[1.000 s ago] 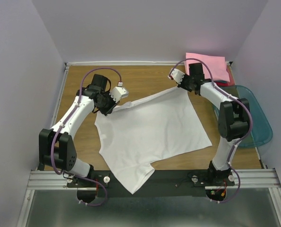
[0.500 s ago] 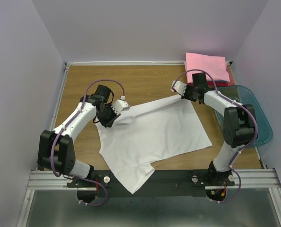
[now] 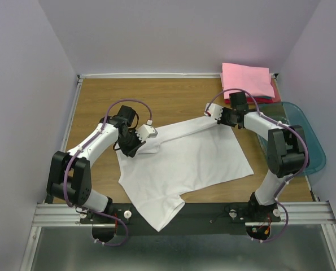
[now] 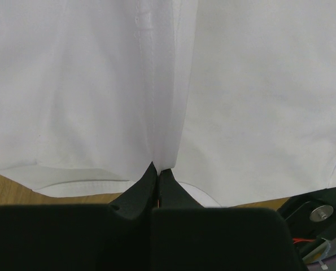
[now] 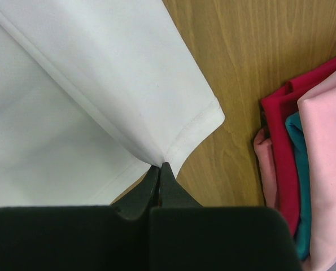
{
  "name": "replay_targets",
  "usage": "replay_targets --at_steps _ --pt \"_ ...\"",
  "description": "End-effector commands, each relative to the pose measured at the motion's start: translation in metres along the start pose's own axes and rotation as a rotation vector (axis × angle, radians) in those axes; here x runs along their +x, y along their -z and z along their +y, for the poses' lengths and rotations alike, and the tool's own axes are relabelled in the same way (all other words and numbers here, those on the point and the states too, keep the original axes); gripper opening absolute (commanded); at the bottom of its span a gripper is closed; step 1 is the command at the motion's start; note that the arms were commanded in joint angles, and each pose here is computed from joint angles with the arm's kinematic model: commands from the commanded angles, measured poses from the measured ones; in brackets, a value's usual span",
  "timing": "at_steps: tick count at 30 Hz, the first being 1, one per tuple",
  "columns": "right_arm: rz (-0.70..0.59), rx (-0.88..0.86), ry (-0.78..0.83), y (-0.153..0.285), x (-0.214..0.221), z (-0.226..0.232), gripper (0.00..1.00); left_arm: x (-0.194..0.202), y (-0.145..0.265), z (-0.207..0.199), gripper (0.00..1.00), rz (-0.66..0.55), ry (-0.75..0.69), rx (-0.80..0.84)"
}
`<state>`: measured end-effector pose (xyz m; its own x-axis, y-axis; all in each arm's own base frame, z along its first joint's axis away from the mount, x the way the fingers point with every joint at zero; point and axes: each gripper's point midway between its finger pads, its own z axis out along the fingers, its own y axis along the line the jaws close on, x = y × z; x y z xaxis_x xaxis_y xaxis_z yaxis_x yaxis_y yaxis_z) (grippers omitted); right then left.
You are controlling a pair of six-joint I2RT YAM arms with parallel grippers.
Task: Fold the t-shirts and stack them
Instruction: Fold the tshirt
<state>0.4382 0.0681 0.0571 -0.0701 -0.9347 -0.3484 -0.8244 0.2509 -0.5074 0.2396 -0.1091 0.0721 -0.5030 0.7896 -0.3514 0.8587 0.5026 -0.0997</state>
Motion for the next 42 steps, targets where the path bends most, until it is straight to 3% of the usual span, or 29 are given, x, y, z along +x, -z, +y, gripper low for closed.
replay_targets --at_steps 1,9,28,29,31,32,35,40,42 --pt "0.015 -0.023 0.014 0.005 0.005 0.007 0.01 0.001 -0.004 -0.014 0.00 0.002 -0.014 0.059" --pt "0.020 -0.024 0.024 0.018 0.007 0.011 0.00 -0.001 0.006 -0.018 0.00 0.012 -0.020 0.068" --pt "0.072 -0.084 0.041 0.010 0.023 0.033 0.01 0.010 -0.014 -0.030 0.00 0.064 -0.051 0.132" --pt "0.081 -0.087 0.042 0.010 0.025 0.034 0.02 0.010 -0.013 -0.032 0.07 0.068 -0.063 0.138" --pt "0.097 -0.074 0.031 0.014 0.026 0.031 0.28 0.007 -0.008 -0.036 0.20 0.058 -0.089 0.157" --pt "0.098 -0.065 0.014 0.017 0.024 0.028 0.43 0.000 0.000 -0.037 0.61 0.032 -0.107 0.158" --pt "0.050 -0.045 -0.049 0.031 0.006 0.011 0.56 -0.016 0.015 -0.030 0.65 -0.028 -0.119 0.112" --pt "0.000 -0.094 -0.200 0.038 -0.019 -0.004 0.58 -0.030 0.016 -0.014 0.64 -0.084 -0.081 0.069" --pt "0.021 -0.145 -0.261 0.029 -0.020 0.001 0.53 -0.031 0.008 0.000 0.60 -0.081 -0.037 0.024"
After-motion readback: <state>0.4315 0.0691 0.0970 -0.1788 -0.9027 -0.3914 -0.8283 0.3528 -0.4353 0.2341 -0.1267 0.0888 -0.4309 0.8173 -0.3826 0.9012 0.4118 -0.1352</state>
